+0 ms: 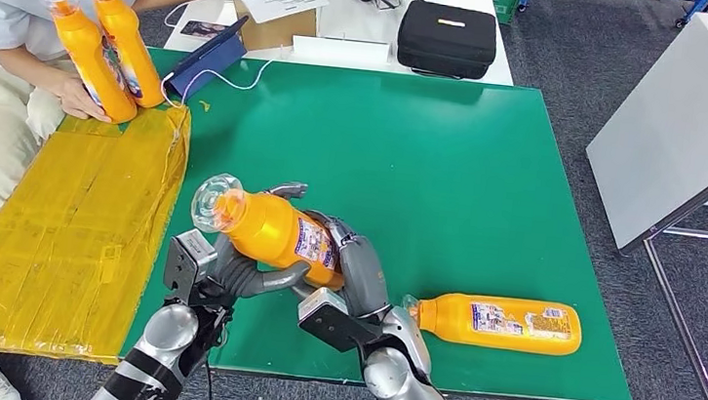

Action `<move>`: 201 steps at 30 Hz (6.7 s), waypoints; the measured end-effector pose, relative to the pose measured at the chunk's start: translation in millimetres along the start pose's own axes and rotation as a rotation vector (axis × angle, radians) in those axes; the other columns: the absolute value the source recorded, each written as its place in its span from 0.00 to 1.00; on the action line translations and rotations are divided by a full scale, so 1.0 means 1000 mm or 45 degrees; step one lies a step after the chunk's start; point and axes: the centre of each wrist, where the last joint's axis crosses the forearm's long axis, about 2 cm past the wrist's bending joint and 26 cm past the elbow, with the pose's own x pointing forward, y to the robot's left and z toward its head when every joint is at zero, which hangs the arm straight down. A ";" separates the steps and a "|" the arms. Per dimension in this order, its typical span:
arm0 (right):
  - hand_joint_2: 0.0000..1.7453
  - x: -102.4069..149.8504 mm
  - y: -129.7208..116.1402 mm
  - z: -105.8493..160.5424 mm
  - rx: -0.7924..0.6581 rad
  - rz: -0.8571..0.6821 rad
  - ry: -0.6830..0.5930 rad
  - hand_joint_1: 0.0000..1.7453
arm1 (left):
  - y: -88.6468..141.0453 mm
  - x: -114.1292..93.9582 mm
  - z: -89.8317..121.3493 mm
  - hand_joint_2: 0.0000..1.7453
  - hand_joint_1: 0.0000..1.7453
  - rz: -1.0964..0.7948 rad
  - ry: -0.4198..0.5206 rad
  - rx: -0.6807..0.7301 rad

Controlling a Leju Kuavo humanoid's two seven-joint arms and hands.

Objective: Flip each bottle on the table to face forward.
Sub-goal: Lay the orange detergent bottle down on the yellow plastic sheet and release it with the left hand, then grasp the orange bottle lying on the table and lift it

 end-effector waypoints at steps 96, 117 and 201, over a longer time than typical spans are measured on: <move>1.00 -0.043 -0.109 0.109 0.120 0.835 0.240 0.00 | 0.080 0.006 0.071 1.00 0.00 -0.918 -0.076 0.664; 1.00 -0.068 -0.162 0.159 0.214 0.961 0.551 0.00 | 0.051 0.018 0.058 1.00 0.00 -0.792 -0.149 0.570; 1.00 -0.033 -0.086 0.043 -0.375 0.164 0.227 1.00 | -0.001 0.017 0.021 1.00 0.00 -0.163 -0.072 -0.038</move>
